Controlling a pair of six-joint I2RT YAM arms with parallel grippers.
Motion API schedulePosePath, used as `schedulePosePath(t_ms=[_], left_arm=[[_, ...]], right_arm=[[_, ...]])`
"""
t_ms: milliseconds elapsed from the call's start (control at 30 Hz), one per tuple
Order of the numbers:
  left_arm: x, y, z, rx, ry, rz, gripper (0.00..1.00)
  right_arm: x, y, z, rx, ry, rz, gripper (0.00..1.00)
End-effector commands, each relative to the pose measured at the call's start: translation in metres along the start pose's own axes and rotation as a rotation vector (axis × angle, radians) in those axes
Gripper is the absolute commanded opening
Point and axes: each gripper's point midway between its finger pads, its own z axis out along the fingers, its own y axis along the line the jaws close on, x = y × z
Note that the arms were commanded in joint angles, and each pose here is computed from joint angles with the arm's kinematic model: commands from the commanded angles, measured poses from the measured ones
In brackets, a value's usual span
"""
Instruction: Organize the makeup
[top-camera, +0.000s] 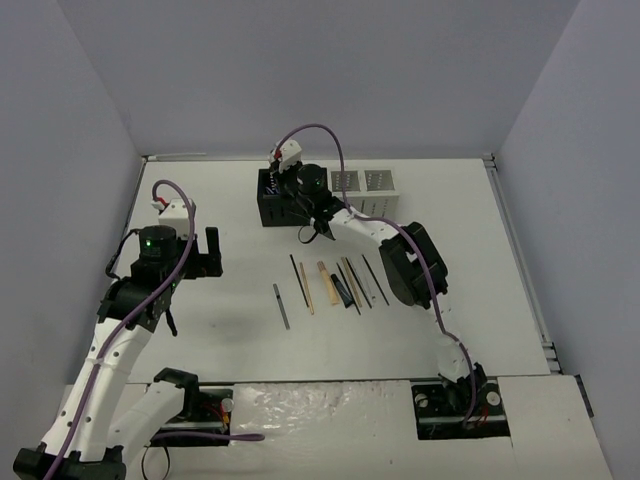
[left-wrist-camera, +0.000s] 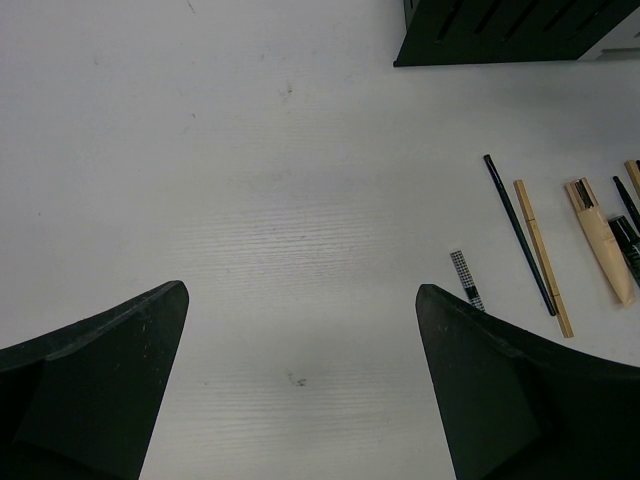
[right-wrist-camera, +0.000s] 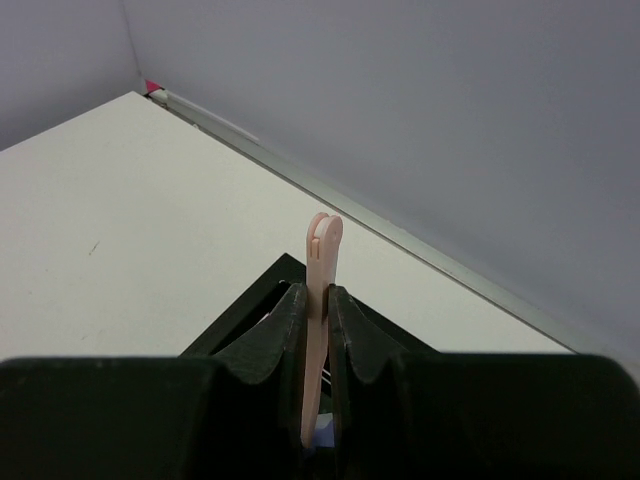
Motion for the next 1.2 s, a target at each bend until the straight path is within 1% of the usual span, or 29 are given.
schedulePosePath(t_ms=[0, 100, 167, 233, 300, 333, 367, 400, 533, 700, 833, 900, 967, 1000, 1100, 1133, 1167], left_arm=[[-0.027, -0.003, -0.001, 0.013, -0.09, -0.031, 0.97], [-0.027, -0.004, -0.001, 0.015, -0.089, -0.031, 0.97], [-0.026, -0.004, 0.0, 0.017, -0.087, -0.03, 0.97], [-0.027, -0.004, -0.001, 0.016, -0.089, -0.031, 0.97], [-0.027, -0.003, -0.001, 0.015, -0.092, -0.033, 0.97], [-0.027, -0.003, -0.001, 0.014, -0.093, -0.033, 0.97], [-0.027, -0.003, -0.001, 0.014, -0.092, -0.034, 0.97], [-0.027, -0.003, -0.001, 0.014, -0.092, -0.034, 0.97], [-0.027, -0.003, -0.001, 0.014, -0.091, -0.034, 0.97], [-0.028, -0.002, -0.003, 0.011, -0.094, -0.031, 0.97], [-0.028, -0.002, -0.003, 0.01, -0.092, -0.034, 0.97], [-0.027, -0.002, -0.002, 0.011, -0.088, -0.032, 0.97], [-0.027, -0.002, -0.002, 0.013, -0.085, -0.033, 0.97], [-0.026, -0.003, -0.001, 0.015, -0.082, -0.032, 0.97], [-0.025, -0.002, 0.0, 0.013, -0.075, -0.031, 0.97], [-0.025, -0.003, 0.0, 0.015, -0.073, -0.029, 0.97], [-0.025, -0.003, 0.001, 0.016, -0.072, -0.03, 0.97]], right_arm=[[-0.064, -0.014, 0.004, 0.06, -0.198, 0.001, 0.02], [-0.062, -0.015, -0.002, 0.066, -0.202, 0.005, 0.03], [-0.07, -0.015, -0.007, 0.063, -0.214, 0.01, 0.04], [-0.071, -0.013, -0.011, 0.052, -0.213, 0.013, 0.06], [-0.073, -0.012, -0.014, 0.041, -0.207, 0.021, 0.12], [-0.074, -0.011, -0.017, 0.034, -0.205, 0.02, 0.19], [-0.082, -0.01, -0.02, 0.03, -0.214, 0.022, 0.22], [-0.079, -0.009, -0.021, 0.027, -0.205, 0.021, 0.25], [-0.108, -0.009, -0.038, 0.008, -0.222, 0.032, 0.33], [-0.139, -0.016, -0.077, 0.023, -0.186, 0.049, 0.41], [-0.148, -0.026, -0.12, 0.061, -0.095, 0.072, 0.47], [-0.127, -0.038, -0.146, 0.117, 0.03, 0.092, 0.51], [-0.119, -0.047, -0.173, 0.155, 0.093, 0.117, 0.52], [-0.089, -0.047, -0.188, 0.173, 0.18, 0.143, 0.53], [-0.059, -0.059, -0.23, 0.226, 0.278, 0.197, 0.54], [-0.035, -0.057, -0.243, 0.233, 0.337, 0.224, 0.55], [-0.029, -0.062, -0.257, 0.249, 0.348, 0.252, 0.56]])
